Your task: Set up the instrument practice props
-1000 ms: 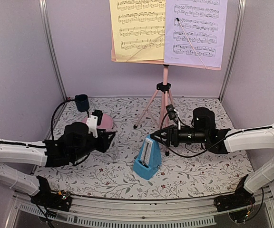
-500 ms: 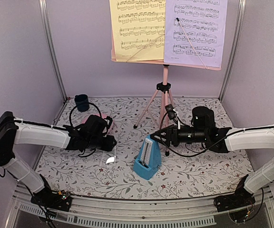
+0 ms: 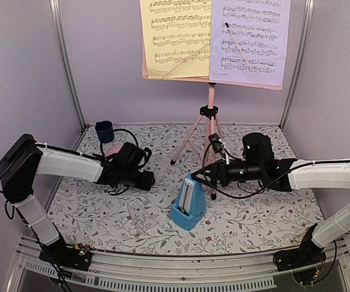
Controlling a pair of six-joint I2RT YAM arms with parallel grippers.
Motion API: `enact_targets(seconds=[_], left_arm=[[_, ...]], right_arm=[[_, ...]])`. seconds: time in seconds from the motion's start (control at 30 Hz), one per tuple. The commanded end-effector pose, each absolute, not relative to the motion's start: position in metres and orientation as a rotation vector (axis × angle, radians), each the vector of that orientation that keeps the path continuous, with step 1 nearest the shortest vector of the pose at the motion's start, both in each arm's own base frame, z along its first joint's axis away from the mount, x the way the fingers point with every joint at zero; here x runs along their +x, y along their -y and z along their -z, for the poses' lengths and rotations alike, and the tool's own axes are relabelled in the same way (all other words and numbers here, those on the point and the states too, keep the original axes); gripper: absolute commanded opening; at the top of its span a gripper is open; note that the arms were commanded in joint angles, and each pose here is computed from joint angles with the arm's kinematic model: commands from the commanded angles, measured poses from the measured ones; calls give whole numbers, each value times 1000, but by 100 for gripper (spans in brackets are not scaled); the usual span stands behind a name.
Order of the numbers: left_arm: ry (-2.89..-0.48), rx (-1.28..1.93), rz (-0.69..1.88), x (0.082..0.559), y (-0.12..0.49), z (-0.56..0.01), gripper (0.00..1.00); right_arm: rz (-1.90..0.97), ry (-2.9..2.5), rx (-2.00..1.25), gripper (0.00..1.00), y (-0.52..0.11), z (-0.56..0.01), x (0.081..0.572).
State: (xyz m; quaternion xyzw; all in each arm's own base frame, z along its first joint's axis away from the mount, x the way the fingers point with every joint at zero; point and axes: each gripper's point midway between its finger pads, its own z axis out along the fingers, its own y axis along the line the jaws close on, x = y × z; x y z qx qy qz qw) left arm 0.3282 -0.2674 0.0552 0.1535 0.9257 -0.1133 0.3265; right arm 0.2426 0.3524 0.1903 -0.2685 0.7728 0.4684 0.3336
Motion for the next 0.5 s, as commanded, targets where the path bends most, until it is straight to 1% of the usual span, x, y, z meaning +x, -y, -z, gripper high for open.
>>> enact_targets(seconds=[0.0,0.1,0.27,0.4,0.47], left_arm=[[-2338,404,383,335,275,-86,58],[-2228,421,518,324,282,-115,62],[-2017,511,711,293,291,-155,68],[-1954,539,795,271,287,-152,68],[-1935,563,827,263,289,-147,66]], right_arm=[[-1083,-2206,-693,82,-330,-155,238],[-1094,-2170,-688,87,-330,-172,238],[-1110,-2134,-702,88,-325,-191,230],[-1126,-2139,-686,87,-314,-190,216],[-1138,-2170,-672,84,-310,-179,207]])
